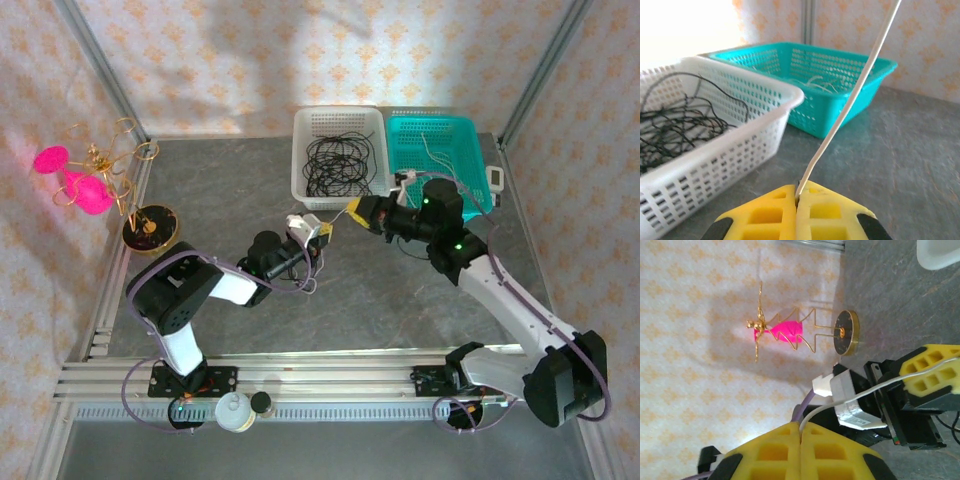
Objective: Untangle the cables
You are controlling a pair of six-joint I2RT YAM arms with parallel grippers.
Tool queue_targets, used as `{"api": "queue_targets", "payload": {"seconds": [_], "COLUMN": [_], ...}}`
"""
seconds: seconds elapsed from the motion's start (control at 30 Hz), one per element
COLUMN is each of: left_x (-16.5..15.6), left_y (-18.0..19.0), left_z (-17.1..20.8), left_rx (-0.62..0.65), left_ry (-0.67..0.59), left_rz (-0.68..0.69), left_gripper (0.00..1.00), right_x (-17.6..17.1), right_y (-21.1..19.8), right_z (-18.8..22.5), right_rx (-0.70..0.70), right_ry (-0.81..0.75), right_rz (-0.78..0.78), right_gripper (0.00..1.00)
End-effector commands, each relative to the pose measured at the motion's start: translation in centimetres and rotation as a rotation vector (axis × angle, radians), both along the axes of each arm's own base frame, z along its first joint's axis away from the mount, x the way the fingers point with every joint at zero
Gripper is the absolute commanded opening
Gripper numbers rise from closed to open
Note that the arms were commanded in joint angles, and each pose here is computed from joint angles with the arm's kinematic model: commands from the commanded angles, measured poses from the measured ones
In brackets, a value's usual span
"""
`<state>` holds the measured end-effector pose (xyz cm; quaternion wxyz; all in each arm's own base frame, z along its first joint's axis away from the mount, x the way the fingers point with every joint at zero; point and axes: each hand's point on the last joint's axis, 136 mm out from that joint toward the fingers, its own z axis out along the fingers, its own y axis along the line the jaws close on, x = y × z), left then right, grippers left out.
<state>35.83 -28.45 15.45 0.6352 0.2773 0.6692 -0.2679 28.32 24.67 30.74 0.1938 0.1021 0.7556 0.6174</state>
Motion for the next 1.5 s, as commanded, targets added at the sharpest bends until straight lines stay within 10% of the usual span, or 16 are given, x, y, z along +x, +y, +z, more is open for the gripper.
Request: {"api": "queue_targets", "payload": {"seconds": [0.0,0.47,0.87,0.97,1.13,1.47], "left_x": [0.8,1.7,-1.2,-2.0,-4.0,-8.1], "left_y": [1.6,7.9,9.7,9.1,7.0,2.9], "left_z": [0.6,3.3,6.5,7.3,10.5,18.4], "left_rx": [-0.006,0.006,-0.007,-0.006,-0.073,-0.209], "left_ry": [-0.043,-0.165,-0.212,-0.214,-0.186,-0.14], "left_rz": [0.112,0.448,0.449,0.394,0.24,-0.086], "left_gripper": [0.0,0.0,0.0,0.0,0.0,0.0], "right_x": [-1.2,-8.9,-11.1,-7.7,-4.6,-8.1], "right_y": [-0.6,-2.3,-3.1,-3.5,-3.8,1.9], "right_z": [4.3,1.5,-2.2,-0.4,1.9,-2.1], "right_rx": [0.097,-0.237,-0.414,-0.484,-0.466,-0.32], "right_ry": [-0.067,-0.397,-0.694,-0.73,-0.895,-1.44], "right_rz": [0.08,0.366,0.525,0.339,0.134,0.249], "right_gripper": [0.0,0.0,0.0,0.02,0.36,0.49]}}
